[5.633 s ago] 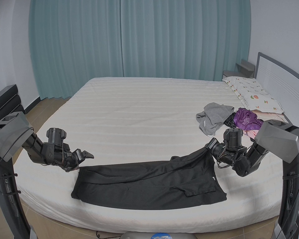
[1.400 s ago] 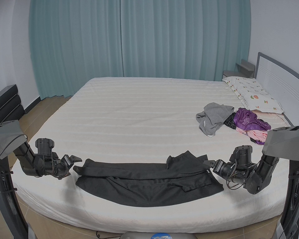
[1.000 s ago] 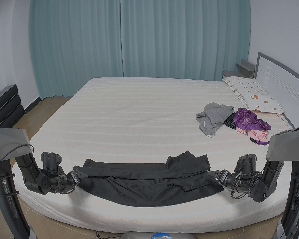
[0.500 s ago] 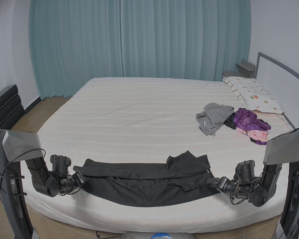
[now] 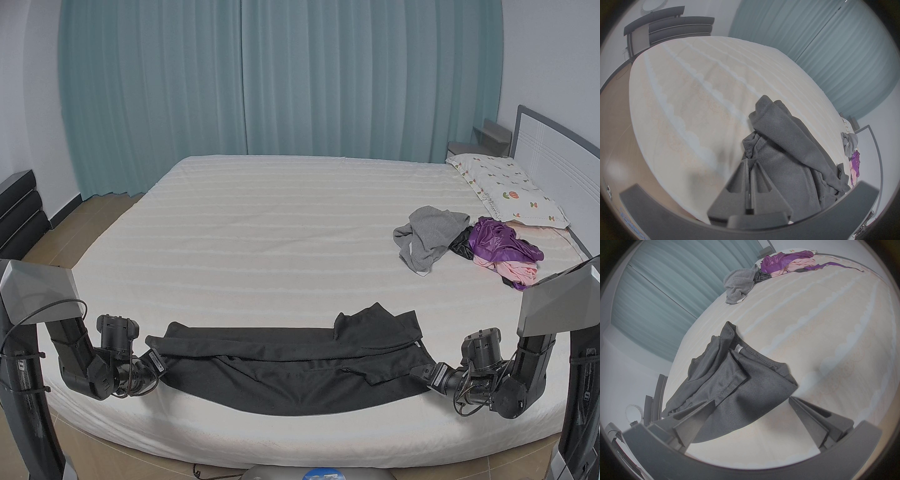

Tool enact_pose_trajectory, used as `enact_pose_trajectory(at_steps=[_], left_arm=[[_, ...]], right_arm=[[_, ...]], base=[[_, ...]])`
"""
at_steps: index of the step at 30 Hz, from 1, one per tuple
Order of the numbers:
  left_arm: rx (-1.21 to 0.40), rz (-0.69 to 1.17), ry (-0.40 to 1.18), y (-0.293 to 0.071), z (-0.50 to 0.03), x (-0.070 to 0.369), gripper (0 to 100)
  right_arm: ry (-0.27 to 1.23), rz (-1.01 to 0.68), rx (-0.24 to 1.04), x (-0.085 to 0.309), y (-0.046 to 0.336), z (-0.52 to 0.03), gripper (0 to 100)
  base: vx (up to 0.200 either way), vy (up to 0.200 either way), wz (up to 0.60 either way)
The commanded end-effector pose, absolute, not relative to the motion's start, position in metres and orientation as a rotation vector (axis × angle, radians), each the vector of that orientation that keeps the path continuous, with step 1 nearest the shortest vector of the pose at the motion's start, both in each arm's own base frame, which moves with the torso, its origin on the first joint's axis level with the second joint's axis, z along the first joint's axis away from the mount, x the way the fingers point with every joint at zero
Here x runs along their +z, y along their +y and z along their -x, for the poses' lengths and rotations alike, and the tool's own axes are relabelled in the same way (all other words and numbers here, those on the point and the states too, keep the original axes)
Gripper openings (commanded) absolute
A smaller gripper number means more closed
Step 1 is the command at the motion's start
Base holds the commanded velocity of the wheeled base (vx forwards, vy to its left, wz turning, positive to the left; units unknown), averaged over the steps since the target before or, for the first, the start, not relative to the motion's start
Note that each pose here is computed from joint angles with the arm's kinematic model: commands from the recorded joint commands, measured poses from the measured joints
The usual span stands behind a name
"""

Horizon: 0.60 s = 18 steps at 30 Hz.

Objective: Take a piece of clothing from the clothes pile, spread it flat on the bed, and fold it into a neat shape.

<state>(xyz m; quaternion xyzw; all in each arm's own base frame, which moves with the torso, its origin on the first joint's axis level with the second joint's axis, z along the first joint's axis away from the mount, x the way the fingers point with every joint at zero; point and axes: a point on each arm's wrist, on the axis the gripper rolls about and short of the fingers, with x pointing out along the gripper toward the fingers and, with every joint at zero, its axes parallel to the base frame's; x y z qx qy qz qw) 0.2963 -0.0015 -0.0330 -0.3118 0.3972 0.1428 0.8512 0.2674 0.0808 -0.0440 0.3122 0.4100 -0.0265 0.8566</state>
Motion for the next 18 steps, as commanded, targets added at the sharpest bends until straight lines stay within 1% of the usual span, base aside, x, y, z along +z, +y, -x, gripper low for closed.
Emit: enact_pose_trajectory(at_steps=[1, 2, 3, 12, 18], left_arm=[[0.300, 0.659, 0.818, 0.000, -0.290, -0.022, 0], [0.300, 0.659, 0.818, 0.000, -0.289, -0.021, 0], [0.308, 0.656, 0.822, 0.001, -0.286, -0.020, 0], [0.322, 0.642, 0.814, 0.003, -0.278, -0.014, 0], [0.322, 0.565, 0.830, 0.014, -0.266, -0.010, 0]], right_arm=[[0.845, -0.661, -0.052, -0.049, 0.083, -0.278, 100], [0.843, -0.661, -0.051, -0.049, 0.083, -0.279, 100], [0.839, -0.663, -0.051, -0.048, 0.084, -0.280, 0], [0.814, -0.649, -0.082, -0.045, 0.082, -0.277, 0], [0.790, -0.655, -0.075, -0.030, 0.079, -0.269, 0]], base=[[0.000, 0.000, 0.00], [0.000, 0.000, 0.00], [0.000, 0.000, 0.00], [0.000, 0.000, 0.00], [0.000, 0.000, 0.00]])
